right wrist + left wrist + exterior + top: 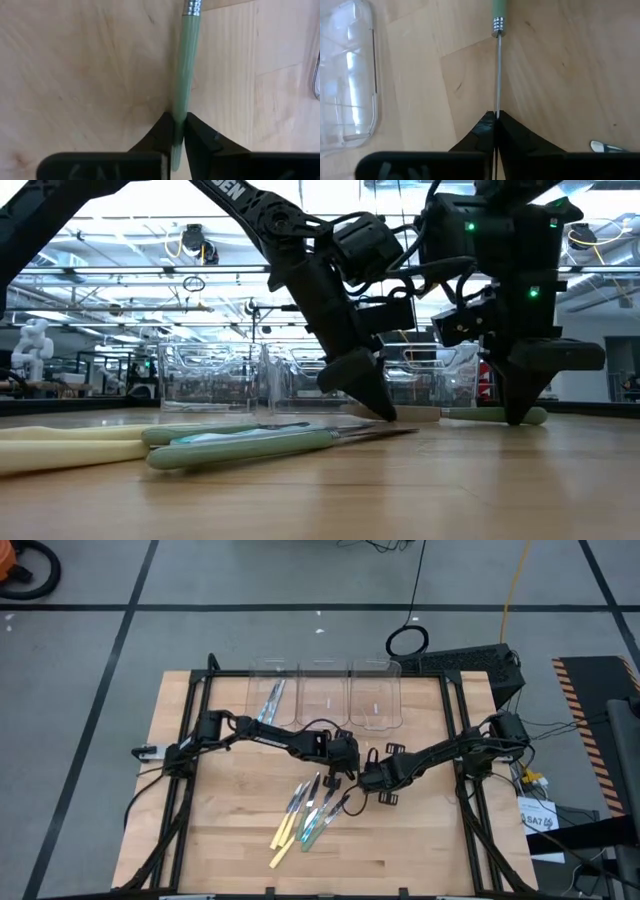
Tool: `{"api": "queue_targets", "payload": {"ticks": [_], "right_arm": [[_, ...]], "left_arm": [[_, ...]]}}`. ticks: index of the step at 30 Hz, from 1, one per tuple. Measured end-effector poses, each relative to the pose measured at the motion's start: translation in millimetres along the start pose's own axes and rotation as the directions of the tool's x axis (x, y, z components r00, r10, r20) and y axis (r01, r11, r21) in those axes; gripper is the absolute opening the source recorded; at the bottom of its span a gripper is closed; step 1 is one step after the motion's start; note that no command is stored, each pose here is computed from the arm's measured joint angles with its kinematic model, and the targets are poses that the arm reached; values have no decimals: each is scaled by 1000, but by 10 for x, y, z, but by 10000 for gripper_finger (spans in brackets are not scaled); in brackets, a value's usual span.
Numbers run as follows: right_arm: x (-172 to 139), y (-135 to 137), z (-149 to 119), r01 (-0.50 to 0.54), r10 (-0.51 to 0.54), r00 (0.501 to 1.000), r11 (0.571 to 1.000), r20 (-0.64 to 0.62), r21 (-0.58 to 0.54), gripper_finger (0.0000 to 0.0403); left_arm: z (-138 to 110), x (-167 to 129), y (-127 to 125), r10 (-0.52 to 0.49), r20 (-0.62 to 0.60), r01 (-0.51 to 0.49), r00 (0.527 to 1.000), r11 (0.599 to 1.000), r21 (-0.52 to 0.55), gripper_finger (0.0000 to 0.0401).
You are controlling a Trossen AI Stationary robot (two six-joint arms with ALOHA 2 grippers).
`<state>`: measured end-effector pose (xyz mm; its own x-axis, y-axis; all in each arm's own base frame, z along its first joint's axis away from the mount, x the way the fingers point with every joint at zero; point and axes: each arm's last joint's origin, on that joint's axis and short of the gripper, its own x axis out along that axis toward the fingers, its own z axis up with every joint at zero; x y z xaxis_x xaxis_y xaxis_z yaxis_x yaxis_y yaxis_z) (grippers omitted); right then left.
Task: Sort silverware by color (type)
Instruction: Put the green knife into the right transparent bin
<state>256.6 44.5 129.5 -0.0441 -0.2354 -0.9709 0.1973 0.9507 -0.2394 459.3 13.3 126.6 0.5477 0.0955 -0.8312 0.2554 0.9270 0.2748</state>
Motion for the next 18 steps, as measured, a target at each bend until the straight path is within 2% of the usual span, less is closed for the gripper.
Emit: {"api": "queue_targets", "payload": {"ticks": [6,10,15,18], "right_arm": [[-89,-29,-35,-26,26,999,1000,21,-1,21],[-173,-57,-67,-54,55,998,999,30,-4,21],[-301,-100,-104,-85,85,994,996,63,-1,21],[-396,-126,-113,-96,95,992,995,88,9,21]], "left_arm": [[13,-51,-34,25,-30,-27,999,999,-36,113],[14,-236,-31,31,-81,-41,996,990,-133,164],[1,-633,-32,-4,-177,-46,984,961,-274,187],[25,-781,-162,-25,-206,-39,978,954,-299,188]]}}
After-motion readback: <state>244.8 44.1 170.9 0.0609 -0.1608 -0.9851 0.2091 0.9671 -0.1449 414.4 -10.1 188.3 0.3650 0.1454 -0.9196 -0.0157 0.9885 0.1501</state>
